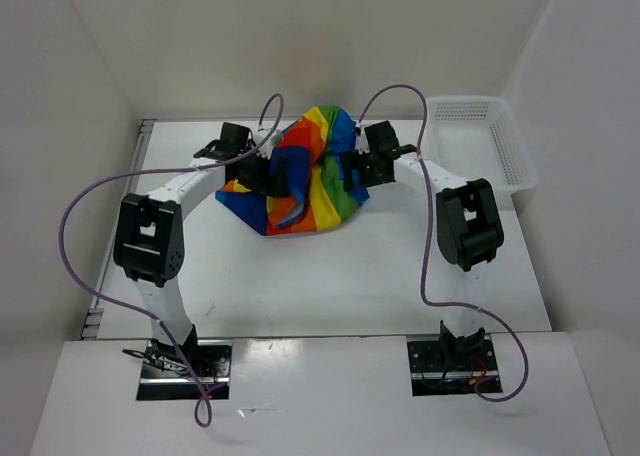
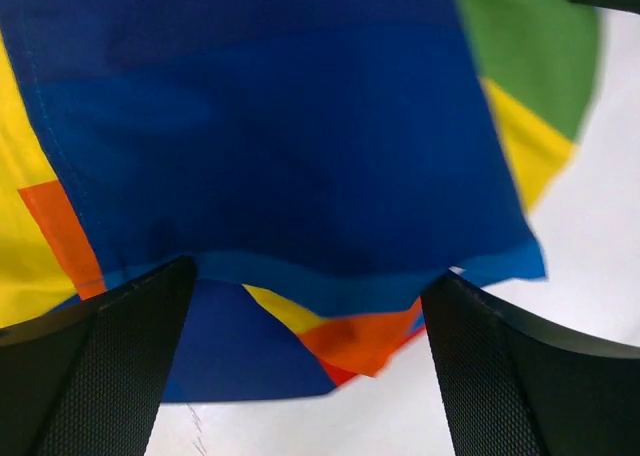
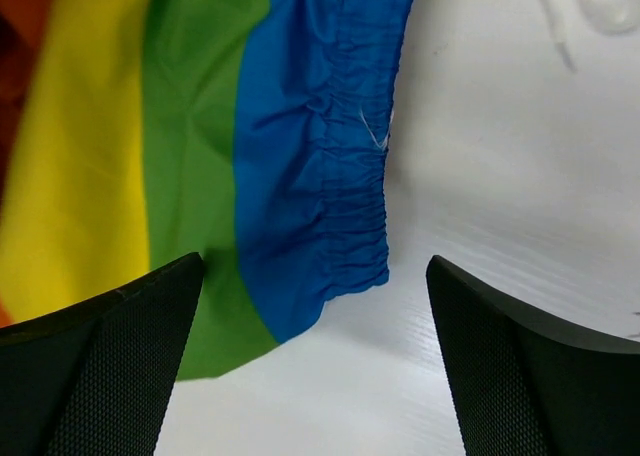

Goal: Fold and stack the shorts
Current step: Move the shorts to the center of the board, then flatten the shorts out

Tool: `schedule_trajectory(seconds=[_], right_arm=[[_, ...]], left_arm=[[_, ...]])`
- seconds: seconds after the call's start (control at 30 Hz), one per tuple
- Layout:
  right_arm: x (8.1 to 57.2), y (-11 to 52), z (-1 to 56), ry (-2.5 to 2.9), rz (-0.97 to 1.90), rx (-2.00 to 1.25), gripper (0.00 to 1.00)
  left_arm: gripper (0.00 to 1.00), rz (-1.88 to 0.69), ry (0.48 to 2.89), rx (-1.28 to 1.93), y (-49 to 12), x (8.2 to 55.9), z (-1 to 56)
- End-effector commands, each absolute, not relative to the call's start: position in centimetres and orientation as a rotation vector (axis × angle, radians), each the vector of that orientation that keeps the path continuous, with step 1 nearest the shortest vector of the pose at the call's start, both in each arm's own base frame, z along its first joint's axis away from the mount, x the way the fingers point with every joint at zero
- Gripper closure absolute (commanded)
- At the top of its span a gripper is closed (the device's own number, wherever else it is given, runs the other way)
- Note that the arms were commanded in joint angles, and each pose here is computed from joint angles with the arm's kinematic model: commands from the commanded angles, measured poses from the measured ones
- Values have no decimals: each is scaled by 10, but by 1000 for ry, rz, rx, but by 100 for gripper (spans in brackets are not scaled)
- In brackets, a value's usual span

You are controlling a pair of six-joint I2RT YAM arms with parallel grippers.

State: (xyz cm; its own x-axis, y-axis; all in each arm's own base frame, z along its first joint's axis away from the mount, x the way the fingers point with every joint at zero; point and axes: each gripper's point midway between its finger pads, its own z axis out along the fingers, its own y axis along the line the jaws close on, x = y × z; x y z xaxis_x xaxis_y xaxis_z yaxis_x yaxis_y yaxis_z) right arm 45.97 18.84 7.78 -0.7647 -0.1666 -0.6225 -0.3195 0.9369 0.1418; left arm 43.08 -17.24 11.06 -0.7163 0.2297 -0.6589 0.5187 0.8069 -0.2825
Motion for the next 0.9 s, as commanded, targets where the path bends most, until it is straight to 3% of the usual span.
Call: schedule_trajectory(seconds=[0.0,0.1,0.13,0.17,0.2,0.23,0.27,0.3,0.37,0.43,0.6,0.7,0.73,0.8,0.83,0.87], right_arm=[[472,197,71,2411,324,-319,4],[467,201,49,2438,281,-348,13],[467,199,43,2449,265,-345,16],[466,198,38,2458,263,-345,22],[463,195,30,2475,243,-355,36],[463,195,30,2476,243,-355,46],[464,194,30,2475,232,-351,55],[461,193,27,2484,230,-352,74],[459,192,28,2482,226,-363,90],[453,188,35,2475,215,-395,100],[428,201,63,2429,356,-586,100],[413,210,68,2432,454,-633,100],[407,216,75,2421,515,-664,100],[408,223,89,2388,560,-678,100],[408,231,102,2358,612,-695,100],[408,233,106,2347,624,-714,100]], left_arm=[[1,-552,2328,560,-179,454,101],[1,-556,2329,571,-186,463,90],[7,-564,2299,576,-190,471,96],[16,-563,2286,576,-191,476,98],[25,-580,2289,582,-194,479,94],[47,-629,2255,603,-203,483,103],[59,-664,2241,618,-208,483,106],[74,-690,2228,629,-212,485,109],[100,-705,2218,636,-215,490,109],[100,-674,2146,627,-214,513,137],[100,-292,1952,367,-122,622,214],[28,-72,1860,199,-67,660,248],[14,-64,1850,189,-61,661,253],[1,-73,1886,191,-55,652,250],[0,-94,1896,197,-49,641,258],[0,-191,1991,248,-57,622,227]])
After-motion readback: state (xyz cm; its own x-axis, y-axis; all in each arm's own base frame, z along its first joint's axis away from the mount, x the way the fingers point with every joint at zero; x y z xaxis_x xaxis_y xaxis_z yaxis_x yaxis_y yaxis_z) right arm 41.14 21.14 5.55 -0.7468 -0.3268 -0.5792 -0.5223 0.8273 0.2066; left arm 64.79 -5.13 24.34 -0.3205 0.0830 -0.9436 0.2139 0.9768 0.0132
